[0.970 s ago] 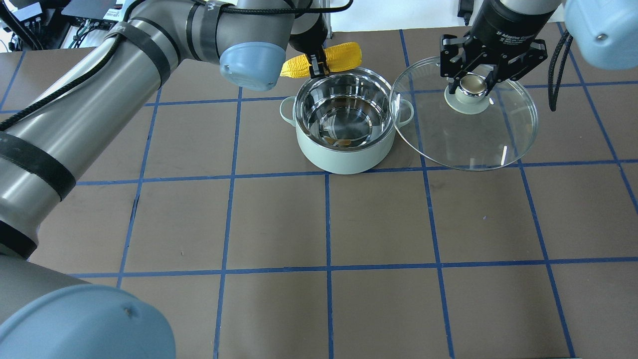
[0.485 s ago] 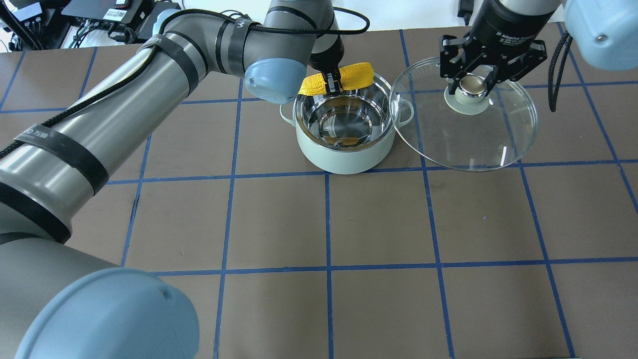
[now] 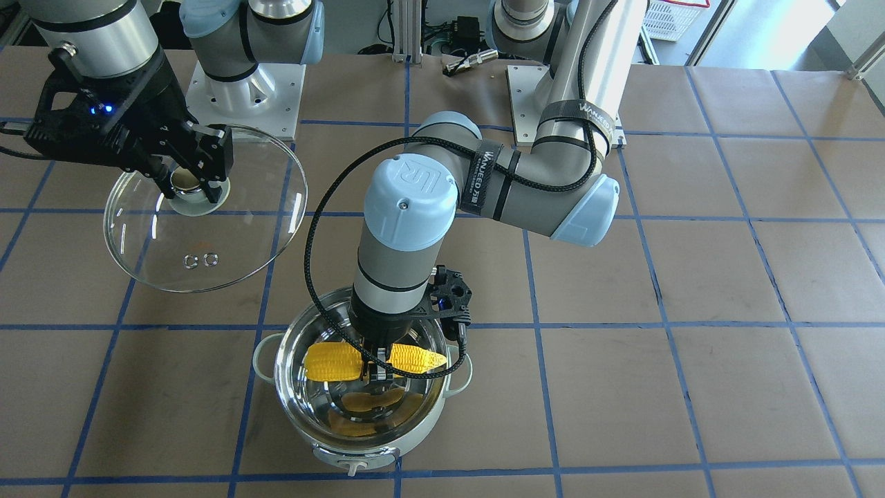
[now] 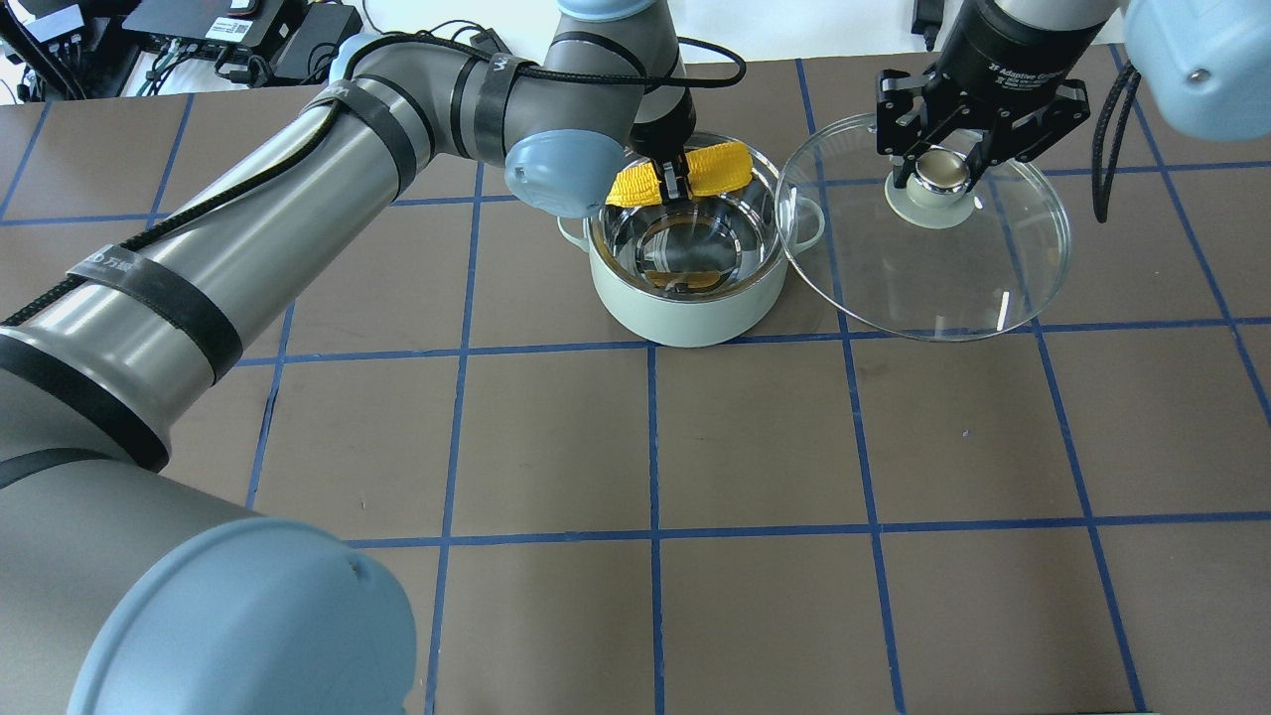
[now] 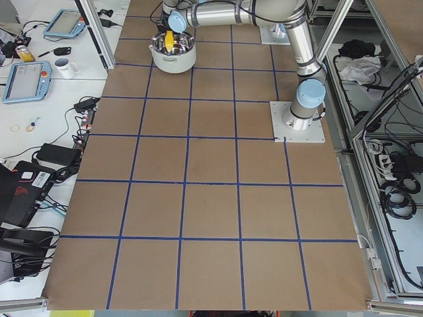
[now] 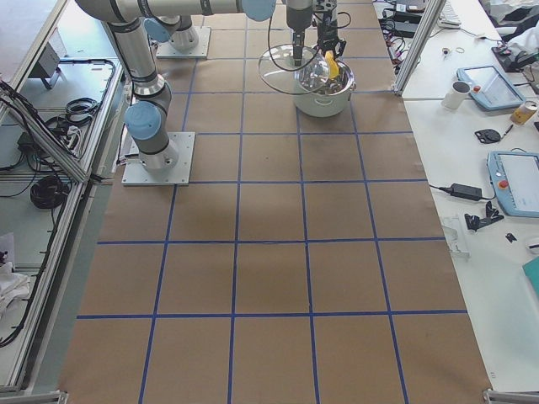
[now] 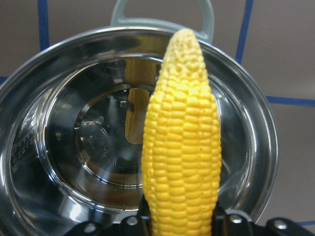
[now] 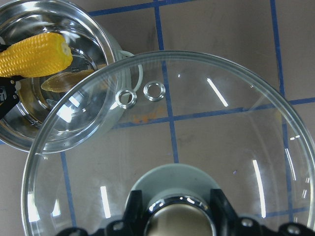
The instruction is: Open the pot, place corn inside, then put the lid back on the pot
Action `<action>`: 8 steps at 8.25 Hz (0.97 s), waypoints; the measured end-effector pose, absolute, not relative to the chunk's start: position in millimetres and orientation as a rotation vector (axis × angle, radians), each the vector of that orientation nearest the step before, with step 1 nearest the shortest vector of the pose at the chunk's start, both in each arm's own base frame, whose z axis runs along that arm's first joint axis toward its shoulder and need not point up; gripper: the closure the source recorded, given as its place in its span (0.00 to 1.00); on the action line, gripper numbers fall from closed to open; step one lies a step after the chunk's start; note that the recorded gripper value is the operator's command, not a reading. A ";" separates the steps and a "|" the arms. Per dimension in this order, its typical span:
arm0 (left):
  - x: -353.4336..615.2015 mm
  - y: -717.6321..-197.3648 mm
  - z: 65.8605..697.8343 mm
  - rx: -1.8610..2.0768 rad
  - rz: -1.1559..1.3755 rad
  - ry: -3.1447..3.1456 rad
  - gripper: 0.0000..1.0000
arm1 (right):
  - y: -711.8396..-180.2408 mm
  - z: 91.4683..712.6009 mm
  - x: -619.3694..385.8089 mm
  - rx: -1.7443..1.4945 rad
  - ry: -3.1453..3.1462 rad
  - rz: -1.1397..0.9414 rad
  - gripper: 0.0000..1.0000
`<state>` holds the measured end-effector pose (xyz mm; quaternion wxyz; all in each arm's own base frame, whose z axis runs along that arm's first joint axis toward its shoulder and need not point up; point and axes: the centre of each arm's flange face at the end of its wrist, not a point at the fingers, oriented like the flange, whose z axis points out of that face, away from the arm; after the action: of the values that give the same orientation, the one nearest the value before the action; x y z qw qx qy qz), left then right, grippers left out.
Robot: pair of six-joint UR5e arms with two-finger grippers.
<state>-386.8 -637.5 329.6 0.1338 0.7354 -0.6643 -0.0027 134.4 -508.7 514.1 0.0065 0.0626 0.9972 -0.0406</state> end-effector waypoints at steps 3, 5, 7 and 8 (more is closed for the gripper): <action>-389.4 -636.4 324.0 2.144 -0.017 -1.928 0.92 | -508.6 514.2 134.4 0.196 3.120 -0.127 0.69; -392.5 -636.0 315.0 2.162 -0.027 -1.929 0.81 | -508.5 514.2 134.9 0.195 3.120 -0.128 0.69; -395.4 -634.5 310.2 2.171 -0.031 -1.935 0.72 | -508.5 514.3 135.1 0.196 3.120 -0.128 0.69; -396.7 -633.2 306.6 2.176 -0.032 -1.943 0.49 | -508.5 514.3 135.1 0.196 3.120 -0.129 0.71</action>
<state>-396.7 -633.2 306.6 0.1120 0.7412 -0.6618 -0.0110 135.1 -508.5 514.3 0.0065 0.0626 0.9972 -0.0412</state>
